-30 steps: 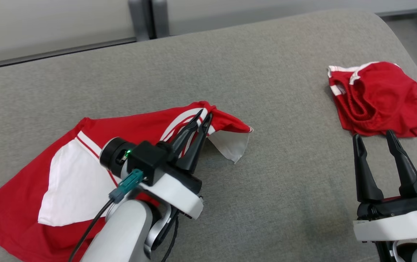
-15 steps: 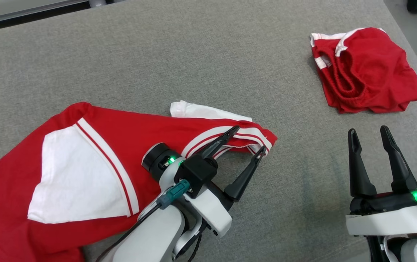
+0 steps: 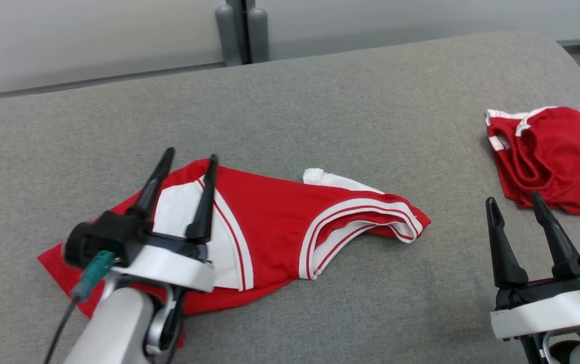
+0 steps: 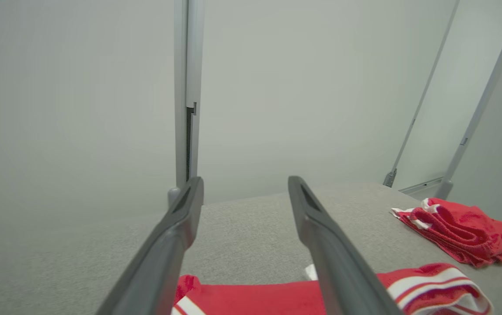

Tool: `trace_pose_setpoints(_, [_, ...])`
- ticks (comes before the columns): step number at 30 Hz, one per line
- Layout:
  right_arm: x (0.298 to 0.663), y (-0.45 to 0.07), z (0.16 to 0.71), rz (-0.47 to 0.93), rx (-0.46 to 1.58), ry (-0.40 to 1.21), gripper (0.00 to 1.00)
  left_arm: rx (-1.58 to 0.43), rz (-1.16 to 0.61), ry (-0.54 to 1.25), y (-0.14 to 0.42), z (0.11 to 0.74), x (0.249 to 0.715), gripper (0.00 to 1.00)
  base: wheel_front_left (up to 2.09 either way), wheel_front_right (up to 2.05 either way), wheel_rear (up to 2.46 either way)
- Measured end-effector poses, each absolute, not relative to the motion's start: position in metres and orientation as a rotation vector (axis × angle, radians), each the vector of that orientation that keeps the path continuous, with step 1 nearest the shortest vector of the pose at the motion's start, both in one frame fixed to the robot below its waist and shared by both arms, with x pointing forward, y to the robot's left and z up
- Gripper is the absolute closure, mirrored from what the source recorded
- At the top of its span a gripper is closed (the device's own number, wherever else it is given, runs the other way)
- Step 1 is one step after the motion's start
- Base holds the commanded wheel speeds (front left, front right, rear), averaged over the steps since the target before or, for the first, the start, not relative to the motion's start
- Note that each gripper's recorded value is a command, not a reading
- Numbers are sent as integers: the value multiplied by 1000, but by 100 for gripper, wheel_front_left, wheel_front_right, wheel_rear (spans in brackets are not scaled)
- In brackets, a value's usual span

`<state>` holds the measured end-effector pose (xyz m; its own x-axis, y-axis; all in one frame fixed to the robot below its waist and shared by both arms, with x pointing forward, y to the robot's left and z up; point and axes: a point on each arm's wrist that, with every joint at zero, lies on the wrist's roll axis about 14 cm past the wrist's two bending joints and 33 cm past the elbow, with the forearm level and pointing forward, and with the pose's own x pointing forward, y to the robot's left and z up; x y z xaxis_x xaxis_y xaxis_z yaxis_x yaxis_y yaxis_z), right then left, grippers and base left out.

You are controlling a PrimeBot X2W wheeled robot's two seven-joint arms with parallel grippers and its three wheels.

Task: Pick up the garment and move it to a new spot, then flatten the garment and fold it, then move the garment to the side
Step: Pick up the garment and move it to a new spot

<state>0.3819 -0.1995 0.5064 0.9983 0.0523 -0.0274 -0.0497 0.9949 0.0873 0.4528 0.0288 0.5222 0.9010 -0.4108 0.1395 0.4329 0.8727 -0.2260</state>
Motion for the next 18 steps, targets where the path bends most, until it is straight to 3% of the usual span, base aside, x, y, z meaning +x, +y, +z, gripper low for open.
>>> trace_pose_setpoints(9, [376,-177,518,147,75,29,0,-195,-28,-83,174,517,419,0,0,0,0])
trace_pose_setpoints(18, [357,-171,516,180,81,48,0,-158,61,-41,210,511,363,0,0,0,0])
